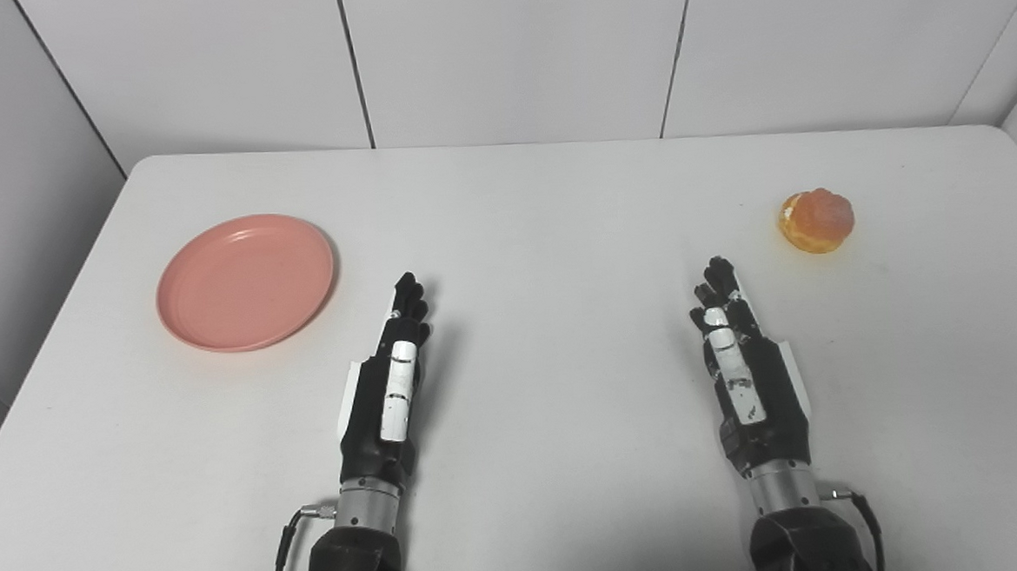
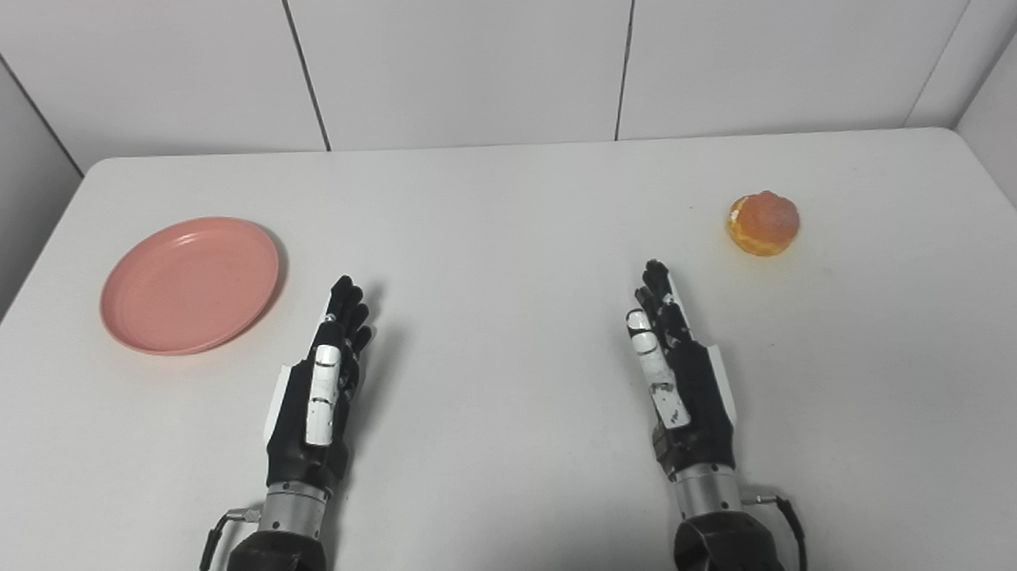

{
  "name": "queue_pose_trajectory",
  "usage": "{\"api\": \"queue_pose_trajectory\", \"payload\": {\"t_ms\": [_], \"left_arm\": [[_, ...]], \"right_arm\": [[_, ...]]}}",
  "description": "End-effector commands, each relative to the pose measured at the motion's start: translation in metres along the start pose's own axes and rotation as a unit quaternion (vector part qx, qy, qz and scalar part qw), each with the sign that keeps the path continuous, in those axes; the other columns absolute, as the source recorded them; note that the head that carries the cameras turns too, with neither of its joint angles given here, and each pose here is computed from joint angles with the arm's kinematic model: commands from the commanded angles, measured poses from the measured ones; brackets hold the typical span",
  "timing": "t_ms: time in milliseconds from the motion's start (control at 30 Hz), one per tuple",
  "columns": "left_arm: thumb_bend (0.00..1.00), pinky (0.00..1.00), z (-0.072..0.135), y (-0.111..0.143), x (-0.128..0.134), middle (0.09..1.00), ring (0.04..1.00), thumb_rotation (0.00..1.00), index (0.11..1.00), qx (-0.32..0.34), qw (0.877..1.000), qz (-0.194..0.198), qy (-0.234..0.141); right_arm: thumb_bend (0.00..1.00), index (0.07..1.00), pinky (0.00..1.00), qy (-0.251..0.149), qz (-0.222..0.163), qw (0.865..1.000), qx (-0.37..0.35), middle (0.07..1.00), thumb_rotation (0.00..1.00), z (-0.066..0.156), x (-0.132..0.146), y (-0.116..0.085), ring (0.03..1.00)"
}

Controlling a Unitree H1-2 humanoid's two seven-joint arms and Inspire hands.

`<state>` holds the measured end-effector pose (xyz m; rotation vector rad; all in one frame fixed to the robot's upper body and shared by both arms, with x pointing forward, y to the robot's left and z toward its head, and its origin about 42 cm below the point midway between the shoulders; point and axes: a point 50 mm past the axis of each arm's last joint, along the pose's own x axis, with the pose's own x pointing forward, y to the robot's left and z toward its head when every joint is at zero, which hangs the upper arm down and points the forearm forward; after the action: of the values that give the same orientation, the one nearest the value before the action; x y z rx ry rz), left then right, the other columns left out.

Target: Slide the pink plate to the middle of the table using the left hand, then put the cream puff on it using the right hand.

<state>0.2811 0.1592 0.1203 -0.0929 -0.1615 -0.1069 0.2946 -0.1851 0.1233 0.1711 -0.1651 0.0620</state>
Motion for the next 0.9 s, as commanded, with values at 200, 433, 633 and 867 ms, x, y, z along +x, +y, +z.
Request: {"api": "queue_pose_trajectory", "payload": {"t_ms": [200,433,633,867], "left_arm": [[0.59,1.0,-0.019,-0.029,-0.005,1.0,1.0,1.0,1.0,0.009,0.999,-0.037,0.036],[0.6,1.0,-0.028,-0.037,-0.002,1.0,1.0,1.0,1.0,0.011,0.999,-0.033,0.033],[0.63,1.0,-0.03,-0.034,-0.003,1.0,1.0,1.0,1.0,-0.003,0.999,-0.037,0.012],[0.62,1.0,-0.014,-0.026,0.0,1.0,1.0,1.0,1.0,-0.029,0.999,-0.021,-0.026]], "right_arm": [[0.59,1.0,1.0,0.017,0.02,1.0,-0.016,1.0,0.84,-0.023,-0.015,-0.039,1.0],[0.6,1.0,1.0,0.02,0.027,0.999,-0.022,1.0,0.88,-0.028,-0.016,-0.05,1.0],[0.63,1.0,1.0,0.016,0.029,0.999,-0.012,1.0,0.84,-0.035,-0.014,-0.048,1.0],[0.61,1.0,1.0,0.014,0.025,1.0,-0.012,1.0,0.85,-0.038,-0.014,-0.043,1.0]]}}
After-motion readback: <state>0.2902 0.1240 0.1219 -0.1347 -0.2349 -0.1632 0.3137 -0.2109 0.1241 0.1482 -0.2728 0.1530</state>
